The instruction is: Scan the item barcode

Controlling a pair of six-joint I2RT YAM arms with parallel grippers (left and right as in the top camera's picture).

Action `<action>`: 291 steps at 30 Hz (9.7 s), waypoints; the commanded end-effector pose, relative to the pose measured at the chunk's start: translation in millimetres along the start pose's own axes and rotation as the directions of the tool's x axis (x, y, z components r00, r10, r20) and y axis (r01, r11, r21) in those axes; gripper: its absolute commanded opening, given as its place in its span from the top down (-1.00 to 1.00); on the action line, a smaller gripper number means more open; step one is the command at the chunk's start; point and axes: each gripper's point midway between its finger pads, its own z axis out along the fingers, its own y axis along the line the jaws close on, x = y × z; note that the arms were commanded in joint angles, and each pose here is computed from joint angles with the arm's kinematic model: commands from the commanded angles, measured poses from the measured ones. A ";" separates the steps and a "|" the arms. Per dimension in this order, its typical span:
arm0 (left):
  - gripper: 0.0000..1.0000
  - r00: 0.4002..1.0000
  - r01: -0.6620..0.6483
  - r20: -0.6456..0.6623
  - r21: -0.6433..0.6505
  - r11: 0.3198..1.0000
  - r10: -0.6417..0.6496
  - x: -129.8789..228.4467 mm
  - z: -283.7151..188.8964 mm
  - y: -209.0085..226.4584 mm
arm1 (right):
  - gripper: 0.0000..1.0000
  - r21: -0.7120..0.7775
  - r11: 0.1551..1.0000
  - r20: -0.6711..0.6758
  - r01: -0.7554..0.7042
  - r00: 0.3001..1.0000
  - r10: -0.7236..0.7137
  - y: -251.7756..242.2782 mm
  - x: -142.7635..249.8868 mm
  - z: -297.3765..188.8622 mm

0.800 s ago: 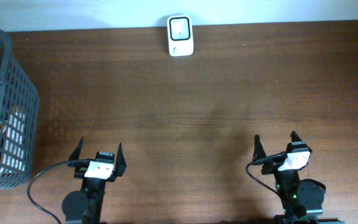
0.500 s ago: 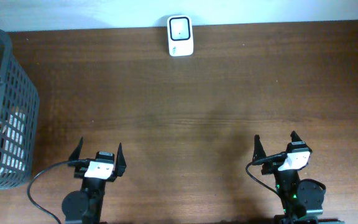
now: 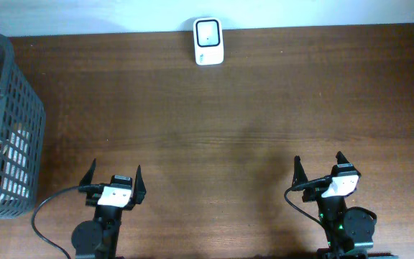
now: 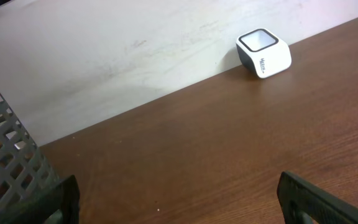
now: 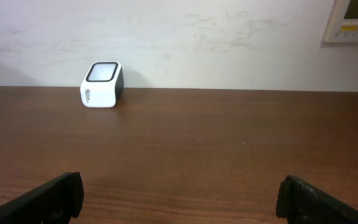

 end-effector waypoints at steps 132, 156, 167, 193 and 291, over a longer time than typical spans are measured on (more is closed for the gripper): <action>-0.91 0.422 0.400 -0.227 -0.822 0.405 -0.878 -91.6 41.9 334.1 | -0.97 -0.001 1.000 -0.002 -0.004 1.000 0.004 0.5 2.4 0.2; -0.86 0.127 0.217 -0.502 -0.827 0.518 -0.855 123.6 67.4 353.3 | -0.97 -0.001 1.000 -0.002 -0.004 1.000 0.004 0.5 2.4 0.2; -0.98 0.279 0.341 -0.635 -0.636 0.693 -0.720 172.7 139.9 352.4 | -0.96 -0.001 1.000 -0.002 -0.004 1.000 0.004 0.5 2.4 0.2; -0.60 0.329 0.342 -0.629 -0.616 0.710 -0.704 220.2 176.3 350.2 | -0.97 -0.001 1.000 -0.002 -0.004 1.000 0.004 0.5 2.4 0.2; -0.49 0.725 0.336 -0.642 0.645 0.686 0.249 -42.5 233.1 -395.4 | -0.96 -0.001 1.000 -0.002 -0.004 1.000 0.004 0.5 2.4 0.2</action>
